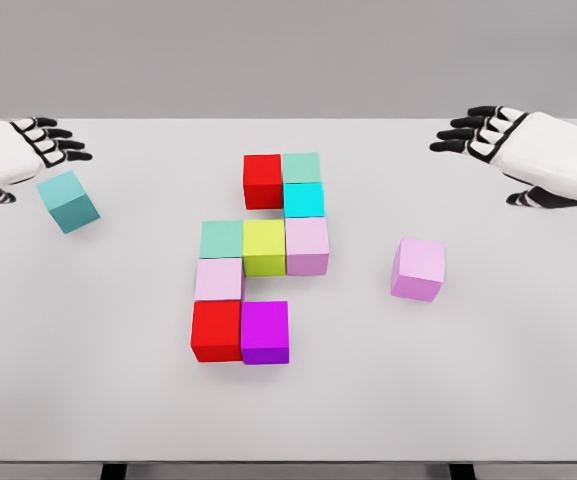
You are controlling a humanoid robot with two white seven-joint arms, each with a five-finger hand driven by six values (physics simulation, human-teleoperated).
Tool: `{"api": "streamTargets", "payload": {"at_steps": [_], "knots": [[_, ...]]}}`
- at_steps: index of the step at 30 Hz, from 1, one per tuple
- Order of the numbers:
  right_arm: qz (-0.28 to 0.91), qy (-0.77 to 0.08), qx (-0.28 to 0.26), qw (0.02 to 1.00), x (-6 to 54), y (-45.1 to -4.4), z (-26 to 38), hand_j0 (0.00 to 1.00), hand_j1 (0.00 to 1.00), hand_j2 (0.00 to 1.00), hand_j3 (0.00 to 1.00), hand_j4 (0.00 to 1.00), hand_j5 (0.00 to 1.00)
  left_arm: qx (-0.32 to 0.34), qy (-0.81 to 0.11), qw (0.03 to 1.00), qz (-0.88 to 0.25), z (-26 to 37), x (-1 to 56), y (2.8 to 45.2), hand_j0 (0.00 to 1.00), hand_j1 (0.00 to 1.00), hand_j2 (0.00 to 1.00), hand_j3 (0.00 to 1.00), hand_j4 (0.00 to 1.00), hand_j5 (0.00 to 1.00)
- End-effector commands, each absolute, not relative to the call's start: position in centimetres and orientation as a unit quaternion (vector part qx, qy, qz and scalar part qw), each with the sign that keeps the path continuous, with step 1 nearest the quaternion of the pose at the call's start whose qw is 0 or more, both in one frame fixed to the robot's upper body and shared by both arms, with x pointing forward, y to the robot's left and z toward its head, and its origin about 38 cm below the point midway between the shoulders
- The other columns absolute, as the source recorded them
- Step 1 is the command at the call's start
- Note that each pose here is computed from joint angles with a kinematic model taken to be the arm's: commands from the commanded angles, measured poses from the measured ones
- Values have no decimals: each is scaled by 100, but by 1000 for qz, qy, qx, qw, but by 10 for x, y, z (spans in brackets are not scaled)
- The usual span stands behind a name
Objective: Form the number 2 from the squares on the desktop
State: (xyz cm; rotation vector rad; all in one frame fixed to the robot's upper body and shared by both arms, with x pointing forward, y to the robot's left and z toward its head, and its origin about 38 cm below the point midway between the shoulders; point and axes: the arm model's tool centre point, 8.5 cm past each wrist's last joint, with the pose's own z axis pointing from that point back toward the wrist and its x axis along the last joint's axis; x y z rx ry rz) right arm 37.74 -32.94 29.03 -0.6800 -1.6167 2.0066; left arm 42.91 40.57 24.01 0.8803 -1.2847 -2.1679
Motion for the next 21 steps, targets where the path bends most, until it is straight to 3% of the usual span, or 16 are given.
{"api": "streamTargets", "payload": {"at_steps": [1, 15, 21], "knots": [[767, -554, -229, 229, 379, -314, 267, 100, 100, 100, 100, 100, 100, 297, -457, 244, -802, 218, 425, 404, 100, 100, 100, 100, 100, 100], [799, -498, -259, 214, 381, -321, 265, 100, 100, 100, 100, 100, 100, 291, -481, 299, -771, 208, 443, 414, 100, 100, 100, 100, 100, 100], [859, -435, -225, 149, 389, -294, 268, 100, 100, 100, 100, 100, 100, 286, -479, 319, -766, 198, 458, 413, 100, 100, 100, 100, 100, 100]]}}
